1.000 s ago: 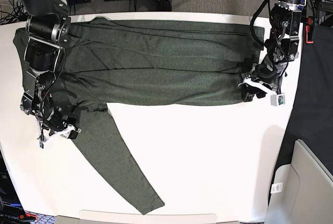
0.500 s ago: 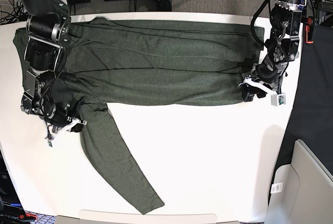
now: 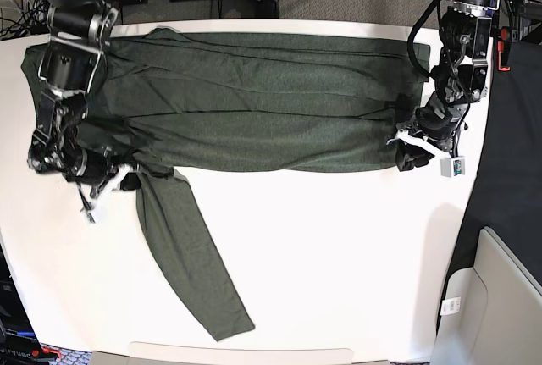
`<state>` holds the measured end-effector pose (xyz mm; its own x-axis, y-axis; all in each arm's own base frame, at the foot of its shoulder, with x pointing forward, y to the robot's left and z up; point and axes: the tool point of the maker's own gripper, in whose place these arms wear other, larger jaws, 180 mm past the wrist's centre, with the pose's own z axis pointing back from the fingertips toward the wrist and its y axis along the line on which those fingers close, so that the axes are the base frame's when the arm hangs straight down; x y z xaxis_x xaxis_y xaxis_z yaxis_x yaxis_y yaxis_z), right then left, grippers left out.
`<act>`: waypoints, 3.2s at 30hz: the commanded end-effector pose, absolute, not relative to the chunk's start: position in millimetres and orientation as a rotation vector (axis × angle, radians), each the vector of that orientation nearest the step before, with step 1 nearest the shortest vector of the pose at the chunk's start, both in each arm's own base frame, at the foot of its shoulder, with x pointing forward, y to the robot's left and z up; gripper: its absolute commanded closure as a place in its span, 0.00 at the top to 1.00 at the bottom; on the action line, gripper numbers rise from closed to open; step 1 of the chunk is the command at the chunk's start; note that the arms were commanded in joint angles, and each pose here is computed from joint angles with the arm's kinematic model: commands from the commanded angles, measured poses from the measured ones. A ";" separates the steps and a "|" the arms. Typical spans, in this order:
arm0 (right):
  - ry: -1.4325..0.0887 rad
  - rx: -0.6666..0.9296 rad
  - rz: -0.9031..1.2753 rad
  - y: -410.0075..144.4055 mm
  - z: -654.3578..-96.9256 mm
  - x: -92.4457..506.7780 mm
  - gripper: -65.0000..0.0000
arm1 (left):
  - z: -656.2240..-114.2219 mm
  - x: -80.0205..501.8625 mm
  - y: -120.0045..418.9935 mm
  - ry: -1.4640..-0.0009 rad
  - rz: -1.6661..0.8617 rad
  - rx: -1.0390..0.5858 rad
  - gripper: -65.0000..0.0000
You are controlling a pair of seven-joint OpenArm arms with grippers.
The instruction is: Fold the T-shirt properly
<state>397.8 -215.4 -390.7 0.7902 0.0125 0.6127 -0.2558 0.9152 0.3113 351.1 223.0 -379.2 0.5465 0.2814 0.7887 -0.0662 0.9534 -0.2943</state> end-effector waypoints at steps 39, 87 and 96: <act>-0.659 0.767 0.622 -67.0 -321.2 257.1 0.02 | -368.9 358.3 219.6 -1.011 0.212 -0.259 0.31; -0.820 -0.041 0.290 -342.0 -241.8 235.5 0.51 | -375.0 352.8 215.4 -0.994 0.214 -0.266 0.31; -0.695 -0.234 0.362 -339.4 -270.6 265.4 0.43 | -375.0 353.1 210.5 -0.995 0.220 -0.279 0.31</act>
